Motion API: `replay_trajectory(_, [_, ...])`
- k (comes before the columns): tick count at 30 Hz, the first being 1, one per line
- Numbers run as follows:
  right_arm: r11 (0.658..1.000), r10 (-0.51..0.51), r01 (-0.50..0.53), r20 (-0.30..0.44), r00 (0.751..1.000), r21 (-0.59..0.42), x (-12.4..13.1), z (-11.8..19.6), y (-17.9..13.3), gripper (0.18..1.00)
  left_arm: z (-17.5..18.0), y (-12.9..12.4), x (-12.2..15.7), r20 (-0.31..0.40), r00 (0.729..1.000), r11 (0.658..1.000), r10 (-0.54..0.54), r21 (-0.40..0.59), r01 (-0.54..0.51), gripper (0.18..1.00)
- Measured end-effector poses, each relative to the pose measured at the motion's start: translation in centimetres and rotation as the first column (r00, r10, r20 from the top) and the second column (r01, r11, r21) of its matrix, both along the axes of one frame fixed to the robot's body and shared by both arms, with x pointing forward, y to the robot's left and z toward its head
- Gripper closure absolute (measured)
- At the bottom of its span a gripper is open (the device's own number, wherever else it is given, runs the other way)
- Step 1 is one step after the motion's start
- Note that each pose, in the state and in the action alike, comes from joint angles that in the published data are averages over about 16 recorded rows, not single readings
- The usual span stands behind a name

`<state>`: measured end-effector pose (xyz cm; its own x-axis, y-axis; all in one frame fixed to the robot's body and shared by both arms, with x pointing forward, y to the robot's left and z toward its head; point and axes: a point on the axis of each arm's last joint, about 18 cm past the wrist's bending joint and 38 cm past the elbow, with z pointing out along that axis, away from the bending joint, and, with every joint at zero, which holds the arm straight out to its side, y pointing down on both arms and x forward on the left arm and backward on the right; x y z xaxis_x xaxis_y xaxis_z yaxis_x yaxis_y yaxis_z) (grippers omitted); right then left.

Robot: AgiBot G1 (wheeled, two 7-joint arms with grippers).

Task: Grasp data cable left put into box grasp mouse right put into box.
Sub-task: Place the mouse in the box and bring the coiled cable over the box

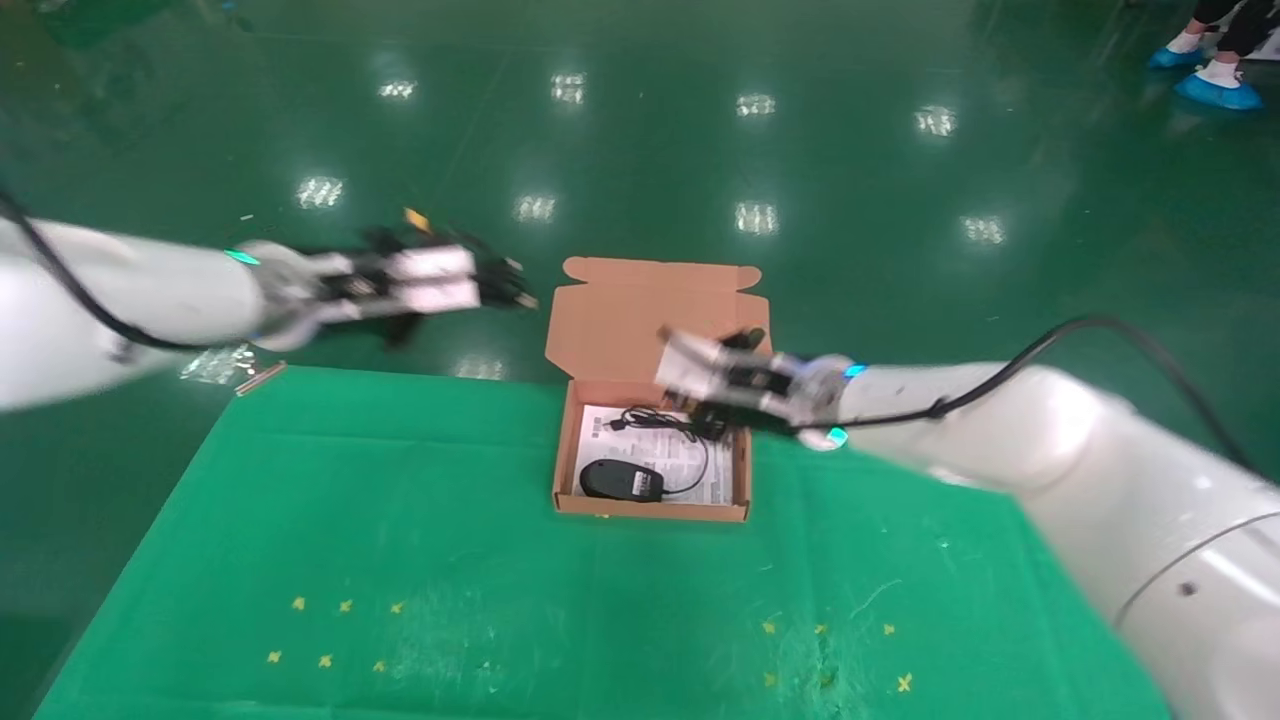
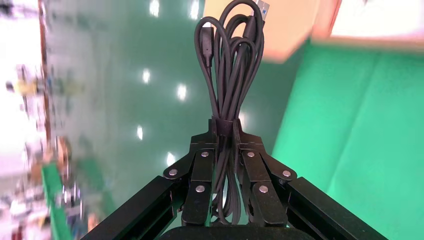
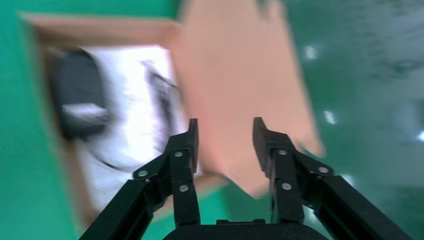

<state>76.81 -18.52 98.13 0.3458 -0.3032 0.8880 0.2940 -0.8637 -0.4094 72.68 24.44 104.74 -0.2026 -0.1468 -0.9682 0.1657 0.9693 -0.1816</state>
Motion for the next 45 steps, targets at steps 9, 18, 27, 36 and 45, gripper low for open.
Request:
replay_trajectory(9, [0.996,-0.085,0.085,0.078,0.993,0.007,-0.7,3.6,-5.5,0.638,-5.4,-6.5,2.6,-0.025,0.989,0.990,-0.143,-0.006,0.143,0.954])
replay_trajectory(18, [0.992,-0.127,0.128,0.090,0.988,-0.009,-2.0,4.6,-8.3,0.426,-10.1,-10.4,3.8,-0.067,0.972,0.975,-0.224,-0.012,0.223,0.954])
replay_trajectory(27, [0.988,-0.146,0.149,0.081,0.986,-0.034,-2.9,4.6,-9.1,0.270,-11.9,-11.5,3.9,-0.091,0.961,0.965,-0.262,-0.015,0.261,0.954])
replay_trajectory(36, [0.987,-0.149,0.152,0.079,0.986,-0.042,-3.0,4.6,-9.2,0.197,-11.9,-11.4,4.0,-0.092,0.960,0.965,-0.263,-0.016,0.263,0.933])
replay_trajectory(45, [0.989,-0.143,0.147,0.114,0.983,-0.028,-3.1,6.1,-9.0,0.179,-10.4,-11.0,3.9,-0.055,0.963,0.965,-0.264,-0.015,0.263,0.845])
